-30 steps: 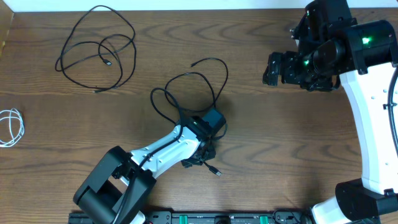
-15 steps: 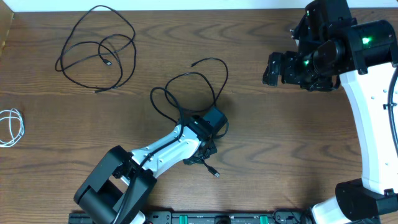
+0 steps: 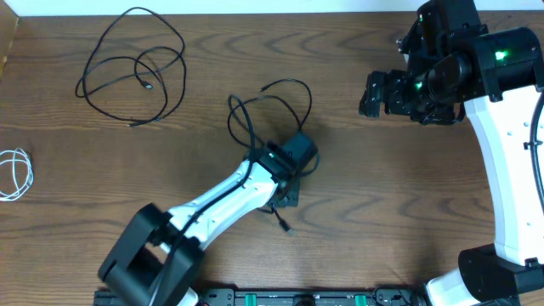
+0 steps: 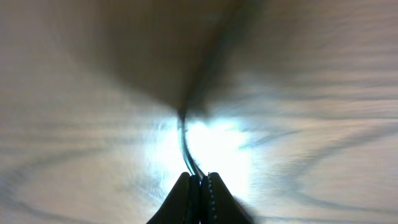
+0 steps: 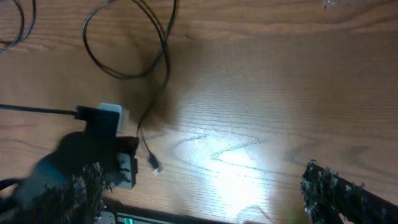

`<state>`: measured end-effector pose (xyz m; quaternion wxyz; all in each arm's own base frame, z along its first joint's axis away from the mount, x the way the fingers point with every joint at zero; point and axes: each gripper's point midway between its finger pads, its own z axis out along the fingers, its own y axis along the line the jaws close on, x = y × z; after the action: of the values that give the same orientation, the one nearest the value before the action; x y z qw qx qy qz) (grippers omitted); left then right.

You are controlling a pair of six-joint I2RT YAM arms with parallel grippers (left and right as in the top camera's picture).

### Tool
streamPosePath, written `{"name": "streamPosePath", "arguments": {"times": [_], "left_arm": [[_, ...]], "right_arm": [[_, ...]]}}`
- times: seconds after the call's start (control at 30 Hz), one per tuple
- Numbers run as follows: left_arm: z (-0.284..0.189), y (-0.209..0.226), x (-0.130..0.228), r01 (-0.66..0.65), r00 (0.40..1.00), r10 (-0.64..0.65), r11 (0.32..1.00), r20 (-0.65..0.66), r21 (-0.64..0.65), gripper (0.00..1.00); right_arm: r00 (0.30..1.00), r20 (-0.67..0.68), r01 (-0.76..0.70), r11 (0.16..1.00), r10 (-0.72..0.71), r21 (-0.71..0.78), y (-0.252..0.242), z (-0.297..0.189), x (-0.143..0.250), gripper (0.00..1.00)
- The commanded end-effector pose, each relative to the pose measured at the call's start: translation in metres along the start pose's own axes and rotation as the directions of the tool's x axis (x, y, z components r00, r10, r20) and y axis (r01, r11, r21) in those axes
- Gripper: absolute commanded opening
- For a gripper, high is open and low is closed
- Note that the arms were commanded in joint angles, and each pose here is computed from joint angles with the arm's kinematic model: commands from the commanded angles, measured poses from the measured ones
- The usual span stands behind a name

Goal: Untangle cables

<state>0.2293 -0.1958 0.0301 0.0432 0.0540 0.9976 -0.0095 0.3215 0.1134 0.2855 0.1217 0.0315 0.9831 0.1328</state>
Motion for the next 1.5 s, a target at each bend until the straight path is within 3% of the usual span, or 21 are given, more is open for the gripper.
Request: {"name": "streamPosePath", "arguments": {"times": [0.0,0.17,0.3,0.37,0.5,0.67,0.77,0.8,0.97,1.27,1.47], "left_arm": [[-0.036,0.006,-0.034,-0.155,0.977,0.159,0.987,0.142,-0.039,0.07],[-0.057,0.034,-0.065,-0.126,0.964,0.148,0.986,0.222,-0.110,0.07],[-0.057,0.051,-0.073,-0.015,0.977,0.026,0.998,0.212,-0.054,0.08],[-0.056,0.053,-0.075,0.057,0.978,-0.053,0.998,0.201,-0.015,0.21],[-0.057,0.056,-0.087,0.183,0.953,-0.186,0.982,0.237,0.036,0.33],[-0.057,0.024,-0.103,0.136,0.944,-0.183,0.974,0.274,0.181,0.37],[-0.048,0.011,-0.112,0.109,0.936,-0.171,0.972,0.307,0.210,0.60],[-0.044,0.012,-0.116,0.110,0.933,-0.171,0.974,0.317,0.200,0.63],[-0.023,0.030,-0.134,0.143,0.914,-0.170,0.985,0.370,0.100,0.63],[0.023,0.036,-0.135,-0.068,0.945,0.073,0.997,0.318,-0.028,0.68],[0.027,0.035,-0.144,-0.072,0.936,0.078,0.997,0.344,-0.032,0.69]], "right_arm": [[1.000,0.010,0.017,1.000,-0.017,-0.001,0.001,-0.004,0.001,0.99],[1.000,0.010,0.017,1.000,-0.017,-0.001,0.001,-0.004,0.001,0.99],[1.000,0.010,0.017,1.000,-0.017,0.000,0.001,-0.004,0.001,0.99],[1.000,0.010,0.017,1.000,-0.017,-0.001,0.001,-0.004,0.001,0.99],[1.000,0.011,0.017,1.000,-0.017,-0.001,0.001,-0.004,0.001,0.99],[1.000,0.011,0.017,1.000,-0.017,-0.001,0.001,-0.004,0.001,0.99],[1.000,0.010,0.017,1.000,-0.017,-0.001,0.001,-0.004,0.001,0.99],[1.000,0.010,0.017,1.000,-0.017,-0.001,0.001,-0.004,0.001,0.99],[1.000,0.010,0.017,1.000,-0.017,-0.001,0.001,-0.004,0.001,0.99],[1.000,0.010,0.017,1.000,-0.017,-0.001,0.001,-0.004,0.001,0.99],[1.000,0.010,0.018,1.000,-0.018,-0.001,0.001,-0.004,0.001,0.99]]}}
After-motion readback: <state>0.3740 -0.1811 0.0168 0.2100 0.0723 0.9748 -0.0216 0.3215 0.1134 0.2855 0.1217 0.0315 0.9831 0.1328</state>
